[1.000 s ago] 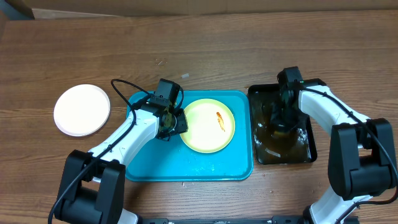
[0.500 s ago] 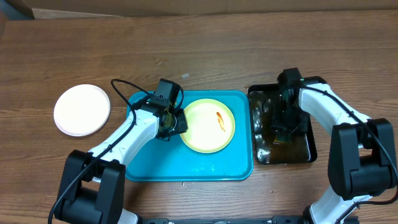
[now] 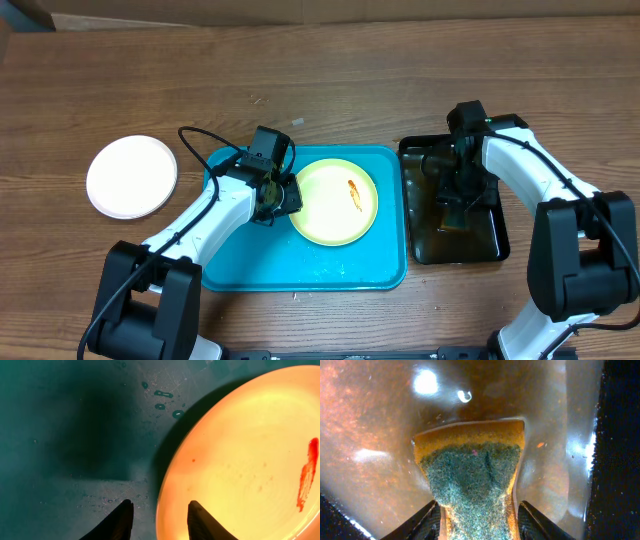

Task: Clean dirty plates on tray and stack at the side
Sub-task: 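Rub the sponge in the water of the black tray with the right gripper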

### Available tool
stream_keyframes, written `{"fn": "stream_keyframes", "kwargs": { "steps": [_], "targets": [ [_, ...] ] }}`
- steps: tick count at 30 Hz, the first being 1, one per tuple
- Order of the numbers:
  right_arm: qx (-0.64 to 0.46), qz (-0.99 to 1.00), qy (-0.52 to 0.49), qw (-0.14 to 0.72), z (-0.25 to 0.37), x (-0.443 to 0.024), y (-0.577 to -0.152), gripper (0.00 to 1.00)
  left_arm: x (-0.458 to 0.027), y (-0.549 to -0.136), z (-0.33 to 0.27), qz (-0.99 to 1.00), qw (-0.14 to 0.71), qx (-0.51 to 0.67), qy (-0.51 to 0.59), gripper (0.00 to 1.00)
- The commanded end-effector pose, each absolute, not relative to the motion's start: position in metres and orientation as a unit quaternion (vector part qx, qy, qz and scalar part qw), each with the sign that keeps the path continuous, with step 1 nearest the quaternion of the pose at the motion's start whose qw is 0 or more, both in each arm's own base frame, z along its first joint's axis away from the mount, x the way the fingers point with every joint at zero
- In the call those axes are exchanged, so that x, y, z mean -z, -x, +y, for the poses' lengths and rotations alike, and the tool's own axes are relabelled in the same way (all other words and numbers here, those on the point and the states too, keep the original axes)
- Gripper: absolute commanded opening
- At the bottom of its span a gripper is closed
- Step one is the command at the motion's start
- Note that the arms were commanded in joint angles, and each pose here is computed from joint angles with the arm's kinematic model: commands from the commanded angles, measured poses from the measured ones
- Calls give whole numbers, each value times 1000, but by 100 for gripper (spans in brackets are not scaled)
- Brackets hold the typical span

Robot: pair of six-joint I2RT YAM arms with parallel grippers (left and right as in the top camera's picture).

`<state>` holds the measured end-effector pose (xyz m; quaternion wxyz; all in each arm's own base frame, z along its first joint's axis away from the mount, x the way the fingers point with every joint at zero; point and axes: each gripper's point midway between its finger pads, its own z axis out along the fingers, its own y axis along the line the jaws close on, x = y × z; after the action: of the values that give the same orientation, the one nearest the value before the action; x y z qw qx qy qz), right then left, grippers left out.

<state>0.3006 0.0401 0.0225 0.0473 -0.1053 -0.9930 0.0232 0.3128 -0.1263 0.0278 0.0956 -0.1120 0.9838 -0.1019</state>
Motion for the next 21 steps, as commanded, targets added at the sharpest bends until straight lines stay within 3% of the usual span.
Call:
{"fn": "stream_keyframes", "kwargs": {
  "steps": [1, 3, 5, 7, 14, 21],
  "targets": [
    [-19, -993, 107, 43, 41, -23, -300, 47, -23, -311, -126, 986, 91, 96, 104, 34],
    [-17, -993, 107, 41, 41, -21, -300, 39, -21, -311, -128, 986, 89, 99, 97, 29],
    [-11, -993, 107, 39, 43, -21, -302, 17, -18, -311, -130, 987, 85, 104, 90, 25],
    [4, -994, 108, 36, 48, -21, -304, 4, -15, -311, -132, 987, 82, 106, 86, 23],
    [42, -993, 108, 24, 61, -21, -313, 4, -15, -311, -132, 987, 81, 106, 86, 22],
    [48, -993, 107, 14, 63, -21, -318, 4, -15, -310, -131, 988, 79, 104, 87, 8]
  ]
}}
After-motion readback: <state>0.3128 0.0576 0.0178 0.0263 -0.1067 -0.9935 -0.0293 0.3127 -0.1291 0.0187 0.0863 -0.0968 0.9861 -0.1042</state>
